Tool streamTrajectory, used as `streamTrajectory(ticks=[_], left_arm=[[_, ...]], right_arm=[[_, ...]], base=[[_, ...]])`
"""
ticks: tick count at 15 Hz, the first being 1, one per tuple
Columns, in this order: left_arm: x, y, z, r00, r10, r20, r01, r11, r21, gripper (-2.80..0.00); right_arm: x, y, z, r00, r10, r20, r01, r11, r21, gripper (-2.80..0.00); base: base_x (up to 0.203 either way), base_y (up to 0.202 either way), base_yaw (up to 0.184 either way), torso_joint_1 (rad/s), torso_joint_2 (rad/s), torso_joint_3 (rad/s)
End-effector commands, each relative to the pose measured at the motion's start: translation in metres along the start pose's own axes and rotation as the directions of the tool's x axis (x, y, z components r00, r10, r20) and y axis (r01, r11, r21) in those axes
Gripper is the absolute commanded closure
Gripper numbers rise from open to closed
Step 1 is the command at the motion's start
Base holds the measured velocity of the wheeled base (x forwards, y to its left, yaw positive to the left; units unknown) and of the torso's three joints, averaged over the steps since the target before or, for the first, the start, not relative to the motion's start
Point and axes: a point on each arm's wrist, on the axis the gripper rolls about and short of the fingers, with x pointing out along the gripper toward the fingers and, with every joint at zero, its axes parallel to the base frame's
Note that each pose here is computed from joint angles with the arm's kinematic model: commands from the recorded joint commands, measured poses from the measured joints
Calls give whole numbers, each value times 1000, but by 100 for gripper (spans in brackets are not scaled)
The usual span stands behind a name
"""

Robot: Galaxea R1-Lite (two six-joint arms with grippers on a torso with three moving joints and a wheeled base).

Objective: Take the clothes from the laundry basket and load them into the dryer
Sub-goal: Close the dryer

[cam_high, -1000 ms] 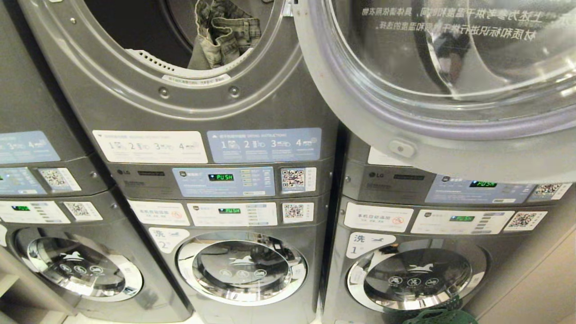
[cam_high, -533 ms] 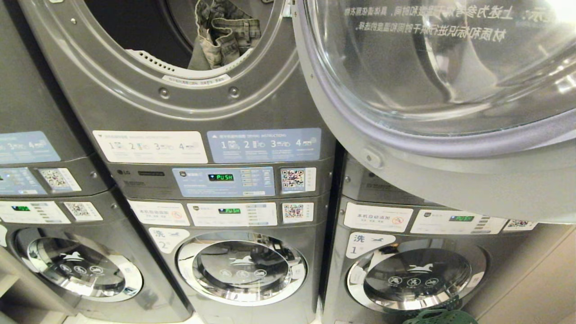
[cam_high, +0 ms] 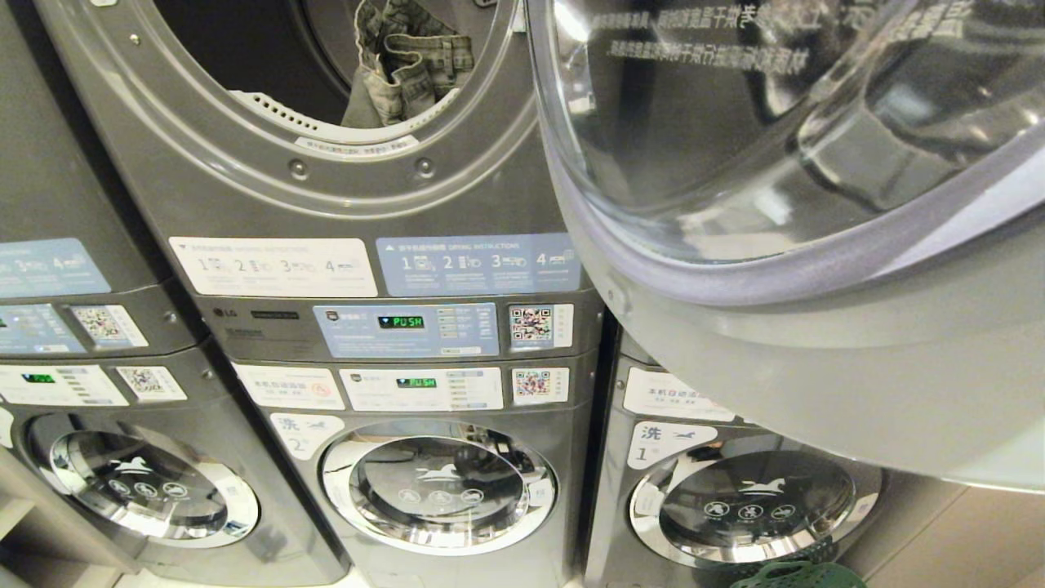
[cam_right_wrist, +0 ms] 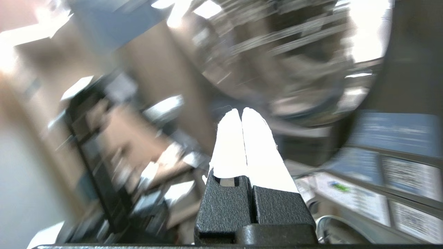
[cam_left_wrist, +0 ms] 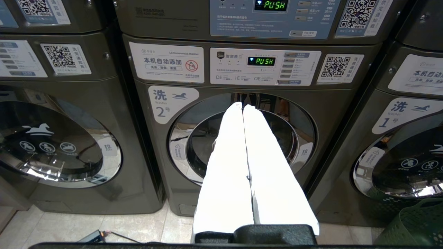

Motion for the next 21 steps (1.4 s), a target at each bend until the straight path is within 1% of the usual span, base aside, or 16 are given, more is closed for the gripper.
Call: streamTrajectory(ticks=[1, 2, 3, 4, 5, 6, 7, 8, 10, 11, 13, 15, 16, 17, 18, 21], left_arm=[[0, 0, 0, 1000, 0, 2, 0, 1000, 0, 0], [0, 0, 0, 1000, 0, 1, 0, 1000, 0, 0], [0, 0, 0, 1000, 0, 1, 0, 1000, 0, 0], [0, 0, 0, 1000, 0, 2, 0, 1000, 0, 0], [0, 0, 0, 1000, 0, 1, 0, 1000, 0, 0], [0, 0, 0, 1000, 0, 1, 0, 1000, 0, 0], [0, 0, 0, 1000, 0, 2, 0, 1000, 0, 0], [0, 0, 0, 1000, 0, 1, 0, 1000, 0, 0], [0, 0, 0, 1000, 0, 2, 0, 1000, 0, 0], [0, 0, 0, 1000, 0, 1, 0, 1000, 0, 0], [0, 0, 0, 1000, 0, 2, 0, 1000, 0, 0], [0, 0, 0, 1000, 0, 1, 0, 1000, 0, 0], [0, 0, 0, 1000, 0, 1, 0, 1000, 0, 0], [0, 0, 0, 1000, 0, 2, 0, 1000, 0, 0], [0, 0, 0, 1000, 0, 2, 0, 1000, 0, 0], [0, 0, 0, 1000, 0, 2, 0, 1000, 0, 0]], right_arm=[[-3, -4, -1, 995, -91, 47, 90, 996, 8, 0], [-6, -12, -2, 979, -191, 70, 192, 981, -9, 0], [-9, -25, -6, 945, -317, 81, 321, 946, -44, 0], [-13, -37, -9, 883, -455, 114, 464, 883, -68, 0], [-19, -47, -14, 782, -605, 153, 620, 780, -83, 0], [-26, -56, -21, 655, -740, 154, 756, 638, -145, 0], [-34, -57, -29, 510, -847, 150, 854, 476, -210, 0], [-40, -50, -38, 451, -882, 137, 875, 407, -262, 0], [-59, -38, -70, 417, -906, 71, 860, 368, -353, 0], [-70, -33, -87, 415, -909, 46, 843, 364, -396, 0], [-92, -25, -120, 433, -901, -27, 797, 396, -457, 0], [-103, -17, -132, 472, -878, -85, 719, 439, -539, 0], [-108, -12, -137, 485, -870, -89, 679, 438, -590, 0], [-115, -9, -144, 476, -873, -101, 653, 428, -625, 0], [-121, -6, -149, 454, -886, -96, 651, 403, -644, 0], [-132, 4, -156, 502, -865, -6, 650, 382, -658, 0]], base=[[0, 0, 0, 0, 0, 0], [0, 0, 0, 0, 0, 0], [0, 0, 0, 0, 0, 0], [0, 0, 0, 0, 0, 0], [0, 0, 0, 0, 0, 0], [0, 0, 0, 0, 0, 0], [0, 0, 0, 0, 0, 0], [0, 0, 0, 0, 0, 0], [0, 0, 0, 0, 0, 0], [0, 0, 0, 0, 0, 0], [0, 0, 0, 0, 0, 0], [0, 0, 0, 0, 0, 0], [0, 0, 0, 0, 0, 0], [0, 0, 0, 0, 0, 0], [0, 0, 0, 0, 0, 0], [0, 0, 0, 0, 0, 0]])
